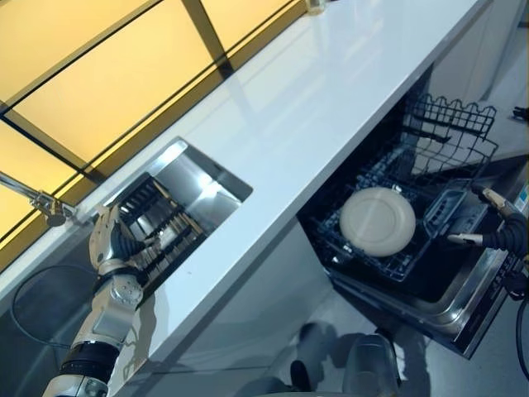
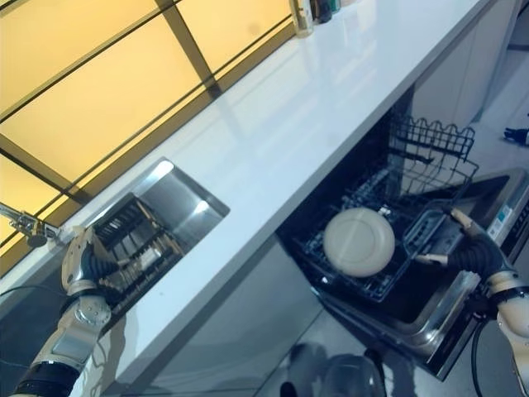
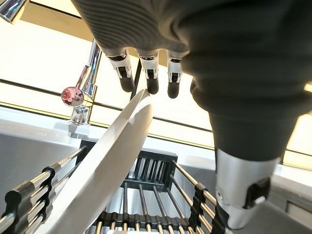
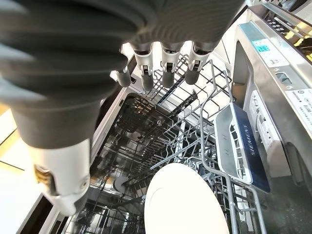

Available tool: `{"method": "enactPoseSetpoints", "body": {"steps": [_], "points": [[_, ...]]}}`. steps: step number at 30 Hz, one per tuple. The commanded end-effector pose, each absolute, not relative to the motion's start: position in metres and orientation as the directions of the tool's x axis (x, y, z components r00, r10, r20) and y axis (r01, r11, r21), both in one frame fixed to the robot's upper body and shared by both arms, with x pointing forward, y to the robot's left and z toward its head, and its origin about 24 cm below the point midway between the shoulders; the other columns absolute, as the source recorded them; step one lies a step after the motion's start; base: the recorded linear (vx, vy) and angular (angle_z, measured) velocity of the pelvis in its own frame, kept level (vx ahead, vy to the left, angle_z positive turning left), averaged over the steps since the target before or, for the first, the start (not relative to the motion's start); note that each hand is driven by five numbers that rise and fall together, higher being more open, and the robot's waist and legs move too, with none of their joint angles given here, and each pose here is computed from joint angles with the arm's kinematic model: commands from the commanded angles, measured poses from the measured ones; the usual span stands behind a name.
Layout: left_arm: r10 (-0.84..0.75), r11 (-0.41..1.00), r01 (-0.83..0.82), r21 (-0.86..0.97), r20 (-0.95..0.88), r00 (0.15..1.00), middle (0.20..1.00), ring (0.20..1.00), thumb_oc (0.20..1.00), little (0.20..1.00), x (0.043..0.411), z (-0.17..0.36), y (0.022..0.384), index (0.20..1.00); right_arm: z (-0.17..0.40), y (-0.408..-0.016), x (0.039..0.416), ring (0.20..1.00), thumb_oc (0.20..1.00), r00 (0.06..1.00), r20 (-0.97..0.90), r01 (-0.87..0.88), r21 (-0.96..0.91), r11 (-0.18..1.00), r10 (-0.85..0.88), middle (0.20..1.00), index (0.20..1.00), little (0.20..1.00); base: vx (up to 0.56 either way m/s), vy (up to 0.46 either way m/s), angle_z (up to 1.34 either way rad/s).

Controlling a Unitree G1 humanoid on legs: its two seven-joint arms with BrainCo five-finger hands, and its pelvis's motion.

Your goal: Pick up plates and place into dishwasher.

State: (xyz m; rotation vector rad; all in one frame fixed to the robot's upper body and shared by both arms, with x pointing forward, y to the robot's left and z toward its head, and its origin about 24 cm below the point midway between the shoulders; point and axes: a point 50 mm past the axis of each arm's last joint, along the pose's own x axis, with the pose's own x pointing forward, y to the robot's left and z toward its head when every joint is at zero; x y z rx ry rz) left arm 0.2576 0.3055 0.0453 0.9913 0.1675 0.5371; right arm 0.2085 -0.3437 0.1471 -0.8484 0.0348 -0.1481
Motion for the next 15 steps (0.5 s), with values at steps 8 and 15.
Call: {"method": "enactPoseSetpoints", "body": {"steps": [8, 15], "points": [[0.445, 0.100, -0.159, 0.982, 0.098, 0.890, 1.000, 1.000, 1.000, 1.000, 0.250, 0.056, 0.345, 1.000, 0.186, -0.335, 0.220, 1.000, 1.000, 0.973, 0.216, 0.215, -0.741, 0.637, -0.077, 1.000, 1.000, 1.000, -0.01, 0.034, -0.01], [0.471, 0.164, -0.195, 0.967, 0.097, 0.877, 1.000, 1.000, 1.000, 1.000, 0.249, 0.050, 0.343, 1.000, 0.186, -0.335, 0.221, 1.000, 1.000, 0.974, 0.214, 0.211, -0.748, 0.629, -0.072, 1.000, 1.000, 1.000, 0.01, 0.021, 0.00]]}}
